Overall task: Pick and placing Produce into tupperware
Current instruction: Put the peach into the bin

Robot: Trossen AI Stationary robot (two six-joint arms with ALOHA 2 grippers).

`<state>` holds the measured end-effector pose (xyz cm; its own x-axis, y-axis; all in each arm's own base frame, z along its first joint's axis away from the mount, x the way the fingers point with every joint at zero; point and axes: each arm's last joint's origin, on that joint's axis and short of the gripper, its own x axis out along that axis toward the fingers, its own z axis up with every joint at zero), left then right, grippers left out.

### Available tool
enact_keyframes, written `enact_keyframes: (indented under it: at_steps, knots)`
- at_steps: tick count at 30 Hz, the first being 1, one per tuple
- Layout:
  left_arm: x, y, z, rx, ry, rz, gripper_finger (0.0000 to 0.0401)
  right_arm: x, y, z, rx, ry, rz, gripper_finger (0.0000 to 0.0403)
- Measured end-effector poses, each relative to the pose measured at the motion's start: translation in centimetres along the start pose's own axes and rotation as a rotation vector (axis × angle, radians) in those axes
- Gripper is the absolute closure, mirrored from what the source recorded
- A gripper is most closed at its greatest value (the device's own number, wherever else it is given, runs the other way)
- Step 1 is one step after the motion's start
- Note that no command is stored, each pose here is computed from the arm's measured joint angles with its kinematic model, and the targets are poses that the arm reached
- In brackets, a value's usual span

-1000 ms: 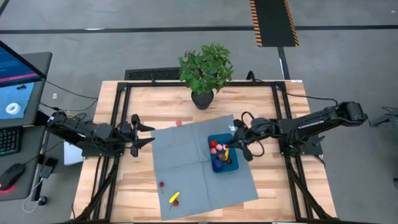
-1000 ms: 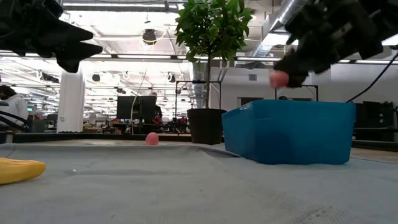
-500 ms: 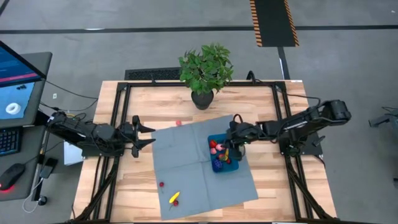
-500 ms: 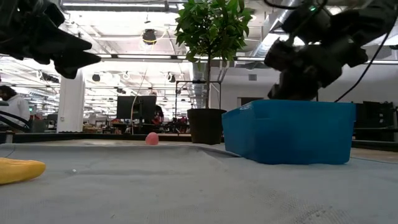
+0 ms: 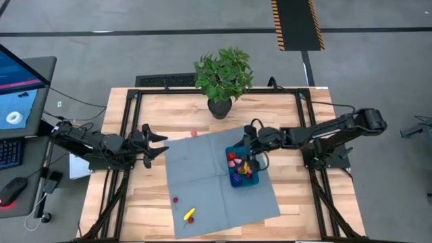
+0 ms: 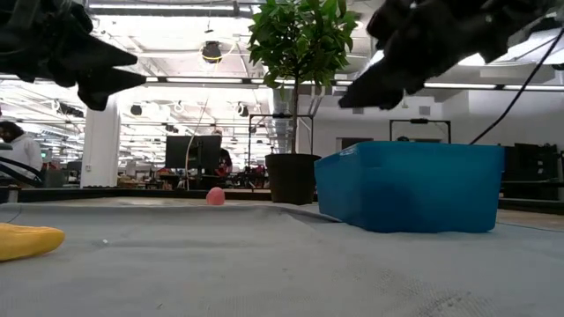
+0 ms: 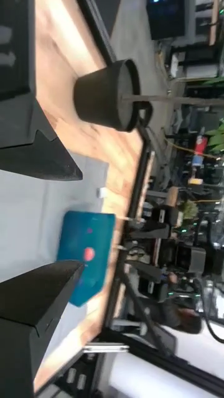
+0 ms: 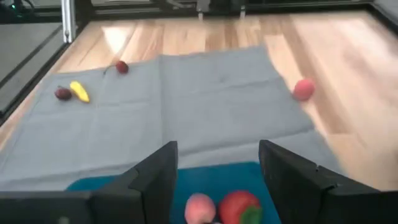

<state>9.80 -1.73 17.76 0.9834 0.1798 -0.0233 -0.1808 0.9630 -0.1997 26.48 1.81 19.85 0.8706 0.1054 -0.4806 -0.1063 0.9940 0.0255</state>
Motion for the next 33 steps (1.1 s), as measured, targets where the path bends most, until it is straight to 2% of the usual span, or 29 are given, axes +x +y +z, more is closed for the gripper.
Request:
enact_keyframes:
  at_steps: [5, 8, 12, 17, 21, 27, 33]
  knots:
    - [0.0, 0.0, 0.2, -0.021, -0.02, 0.02, 0.0191, -3.1, -0.5, 1.0, 0.001, -0.023, -0.019, 0.0154]
    - [0.0, 0.2, 0.2, -0.063, -0.033, 0.068, 0.0191, -5.1, 0.4, 2.1, -0.033, -0.097, 0.039, 0.0154]
    - [0.0, 0.3, 0.3, -0.065, -0.046, 0.117, 0.0191, -7.9, 1.6, 3.1, -0.11, -0.199, 0.087, 0.0154]
    - [0.0, 0.2, 0.7, -0.043, -0.07, 0.052, 0.0191, -12.0, 1.7, 3.7, -0.112, -0.312, 0.086, 0.0154]
    - [0.0, 0.0, 1.7, -0.043, -0.103, -0.018, 0.0191, -15.4, 1.7, 3.0, -0.095, -0.337, 0.087, 0.0154]
    - [0.0, 0.2, 2.8, -0.003, -0.134, 0.016, 0.0191, -18.0, 2.1, 0.3, -0.112, -0.417, 0.128, 0.0154]
    - [0.4, 0.4, 2.6, -0.008, -0.103, 0.045, 0.0191, -19.3, 2.1, -3.2, -0.097, -0.498, 0.139, 0.0154]
